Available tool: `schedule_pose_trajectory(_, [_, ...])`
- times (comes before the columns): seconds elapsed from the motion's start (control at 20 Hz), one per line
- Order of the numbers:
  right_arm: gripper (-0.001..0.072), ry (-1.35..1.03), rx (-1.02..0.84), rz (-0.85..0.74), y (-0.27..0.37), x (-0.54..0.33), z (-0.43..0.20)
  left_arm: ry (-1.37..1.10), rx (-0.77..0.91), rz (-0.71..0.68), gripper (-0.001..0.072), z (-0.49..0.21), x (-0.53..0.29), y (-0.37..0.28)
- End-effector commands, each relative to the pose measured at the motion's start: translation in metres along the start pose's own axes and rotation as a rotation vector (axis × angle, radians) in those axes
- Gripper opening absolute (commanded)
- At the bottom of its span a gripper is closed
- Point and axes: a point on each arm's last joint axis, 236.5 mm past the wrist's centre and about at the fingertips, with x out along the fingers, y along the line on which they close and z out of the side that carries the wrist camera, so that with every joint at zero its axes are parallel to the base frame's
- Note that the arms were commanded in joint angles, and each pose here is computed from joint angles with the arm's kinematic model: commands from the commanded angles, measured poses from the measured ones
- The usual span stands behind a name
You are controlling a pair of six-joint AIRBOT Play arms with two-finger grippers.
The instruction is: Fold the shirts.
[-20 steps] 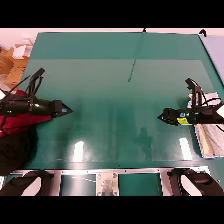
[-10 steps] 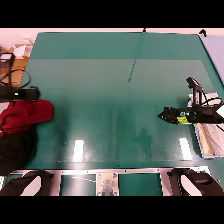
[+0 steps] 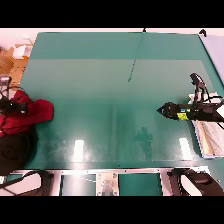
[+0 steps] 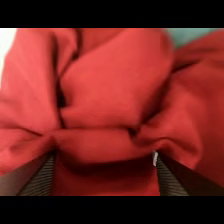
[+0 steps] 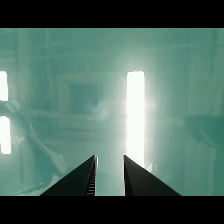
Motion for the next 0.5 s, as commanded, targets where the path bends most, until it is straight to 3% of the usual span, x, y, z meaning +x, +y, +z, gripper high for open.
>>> schedule_pose_trajectory(0.0, [0.0218, -0.008, -0.001, 0.001, 0.000, 0.000, 0.002, 0.131, 0.044, 0.004, 0.0680, -0.025, 0.037, 0.001])
schedule_pose_trajectory(0.05, [0.0218, -0.008, -0.001, 0.001, 0.000, 0.000, 0.002, 0.142, 0.046, 0.003, 0.0420, -0.027, 0.039, 0.001])
schedule_pose_trajectory(0.1, [0.0218, -0.008, 0.000, 0.001, 0.000, 0.000, 0.002, 0.150, 0.046, 0.004, 0.0064, -0.028, 0.037, 0.001])
schedule_pose_trajectory(0.15, [0.0218, -0.008, -0.001, 0.001, 0.000, 0.000, 0.002, 0.151, 0.055, 0.003, 0.0034, -0.024, 0.033, 0.002])
schedule_pose_trajectory(0.3, [0.0217, -0.015, 0.000, 0.002, 0.000, 0.000, 0.003, 0.136, 0.042, 0.005, 0.0033, 0.006, -0.003, 0.005])
schedule_pose_trajectory(0.45, [0.0203, -0.018, 0.002, 0.002, 0.001, 0.000, 0.004, -0.048, 0.062, -0.021, 0.0032, 0.079, -0.090, -0.016])
